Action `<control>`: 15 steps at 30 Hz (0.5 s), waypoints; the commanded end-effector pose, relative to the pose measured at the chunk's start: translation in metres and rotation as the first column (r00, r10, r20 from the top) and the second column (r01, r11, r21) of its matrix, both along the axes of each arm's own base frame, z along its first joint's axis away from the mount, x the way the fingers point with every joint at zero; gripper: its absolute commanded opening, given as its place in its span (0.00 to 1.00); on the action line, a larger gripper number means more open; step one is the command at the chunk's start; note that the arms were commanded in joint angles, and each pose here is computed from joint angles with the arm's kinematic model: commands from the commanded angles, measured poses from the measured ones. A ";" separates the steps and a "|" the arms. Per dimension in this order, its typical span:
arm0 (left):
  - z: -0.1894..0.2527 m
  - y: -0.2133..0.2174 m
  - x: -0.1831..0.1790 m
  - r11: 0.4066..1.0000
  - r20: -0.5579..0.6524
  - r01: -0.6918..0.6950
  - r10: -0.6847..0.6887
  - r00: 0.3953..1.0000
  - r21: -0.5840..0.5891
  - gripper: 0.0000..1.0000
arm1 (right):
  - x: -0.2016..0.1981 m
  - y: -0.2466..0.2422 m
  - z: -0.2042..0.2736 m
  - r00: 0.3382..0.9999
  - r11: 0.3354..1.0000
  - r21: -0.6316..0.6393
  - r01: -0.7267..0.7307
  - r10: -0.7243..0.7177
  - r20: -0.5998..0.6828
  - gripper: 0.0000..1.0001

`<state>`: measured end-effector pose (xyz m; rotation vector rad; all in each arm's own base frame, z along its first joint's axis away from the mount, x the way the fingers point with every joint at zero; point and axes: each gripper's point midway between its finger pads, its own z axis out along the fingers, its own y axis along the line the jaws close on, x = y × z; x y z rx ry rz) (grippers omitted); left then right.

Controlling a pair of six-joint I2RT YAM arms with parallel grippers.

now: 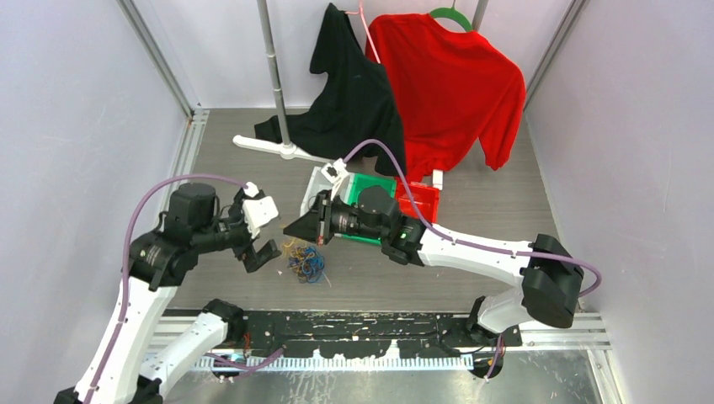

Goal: Untangle the cables

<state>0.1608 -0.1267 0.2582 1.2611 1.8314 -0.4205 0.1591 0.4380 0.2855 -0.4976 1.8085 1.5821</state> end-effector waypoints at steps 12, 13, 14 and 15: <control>0.052 -0.035 0.009 0.878 -0.031 -0.146 0.149 0.988 -0.456 0.97 | -0.027 -0.020 0.160 0.984 0.899 0.418 -0.132 0.070 0.161 0.01; 0.055 -0.040 0.006 0.868 -0.080 -0.152 0.130 0.988 -0.472 0.97 | -0.028 -0.022 0.165 0.983 0.892 0.432 -0.135 0.068 0.168 0.01; 0.058 -0.046 0.002 0.862 -0.117 -0.140 0.095 0.989 -0.487 0.97 | -0.029 -0.023 0.170 0.983 0.884 0.447 -0.139 0.067 0.173 0.01; 0.059 -0.050 0.001 0.854 -0.146 -0.142 0.079 0.986 -0.501 0.97 | -0.030 -0.024 0.175 0.982 0.878 0.457 -0.143 0.067 0.179 0.01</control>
